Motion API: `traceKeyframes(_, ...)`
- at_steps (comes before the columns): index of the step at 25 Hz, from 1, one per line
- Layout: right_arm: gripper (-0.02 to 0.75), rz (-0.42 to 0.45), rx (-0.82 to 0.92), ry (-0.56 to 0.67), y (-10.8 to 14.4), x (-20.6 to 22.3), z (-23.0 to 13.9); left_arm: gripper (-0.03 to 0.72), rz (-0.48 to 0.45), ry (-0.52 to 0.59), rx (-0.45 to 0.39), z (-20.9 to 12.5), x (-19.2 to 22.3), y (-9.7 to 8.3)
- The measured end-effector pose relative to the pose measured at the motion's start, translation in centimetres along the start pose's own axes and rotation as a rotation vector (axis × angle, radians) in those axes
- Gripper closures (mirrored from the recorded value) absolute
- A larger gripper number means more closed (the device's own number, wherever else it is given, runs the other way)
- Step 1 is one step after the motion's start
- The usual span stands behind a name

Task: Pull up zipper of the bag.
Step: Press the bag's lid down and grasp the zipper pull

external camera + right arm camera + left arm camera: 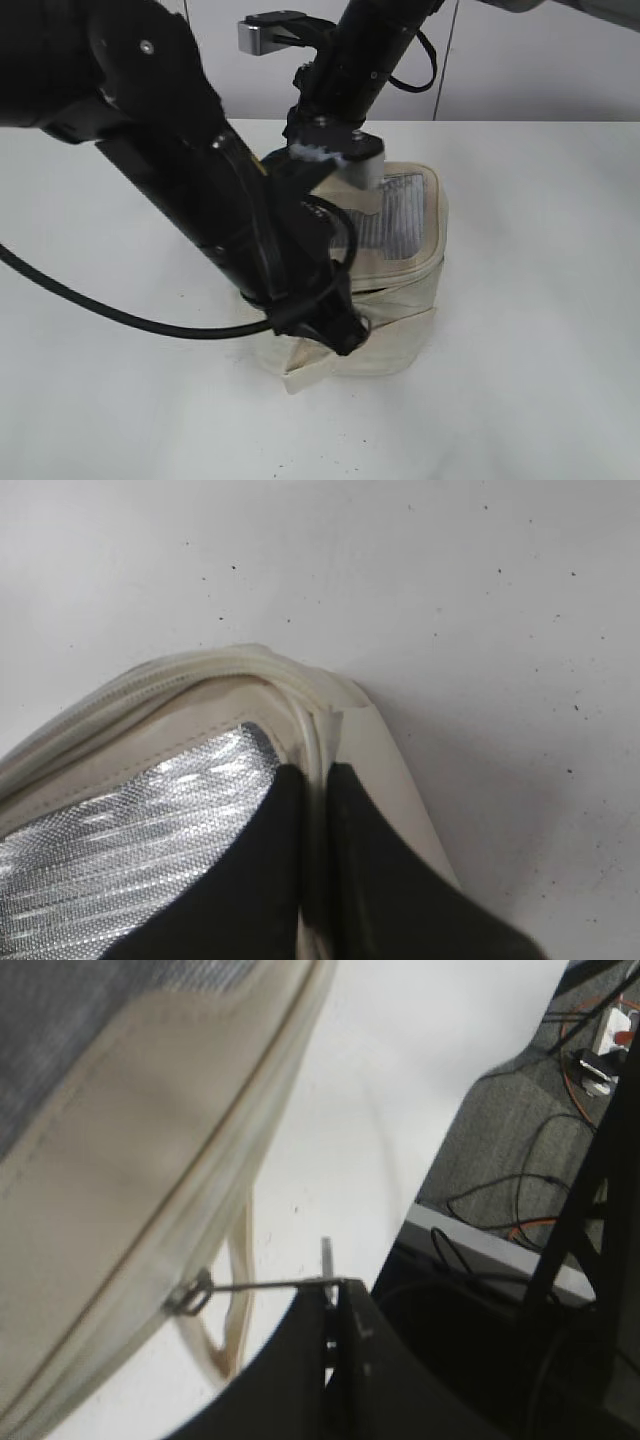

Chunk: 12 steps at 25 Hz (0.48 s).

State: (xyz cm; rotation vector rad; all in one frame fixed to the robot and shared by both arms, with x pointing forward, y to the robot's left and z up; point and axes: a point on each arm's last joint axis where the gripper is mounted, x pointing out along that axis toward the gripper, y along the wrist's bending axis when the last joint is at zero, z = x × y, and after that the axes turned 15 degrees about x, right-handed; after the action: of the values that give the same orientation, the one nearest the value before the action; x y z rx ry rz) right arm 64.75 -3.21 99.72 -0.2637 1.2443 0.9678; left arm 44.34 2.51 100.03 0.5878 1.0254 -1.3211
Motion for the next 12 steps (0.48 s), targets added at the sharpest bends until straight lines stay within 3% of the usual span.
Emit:
traceKeyframes(5, 0.699, 0.002, 0.001, 0.000, 0.02, 0.00, 0.00, 0.691, 0.051, -0.054, 0.029, 0.99, 0.81, -1.13)
traceKeyframes(12, 0.698, -0.001, 0.028, -0.002, 0.02, -0.08, 0.05, 0.691, 0.091, 0.051, 0.001, 0.14, 0.89, -1.03)
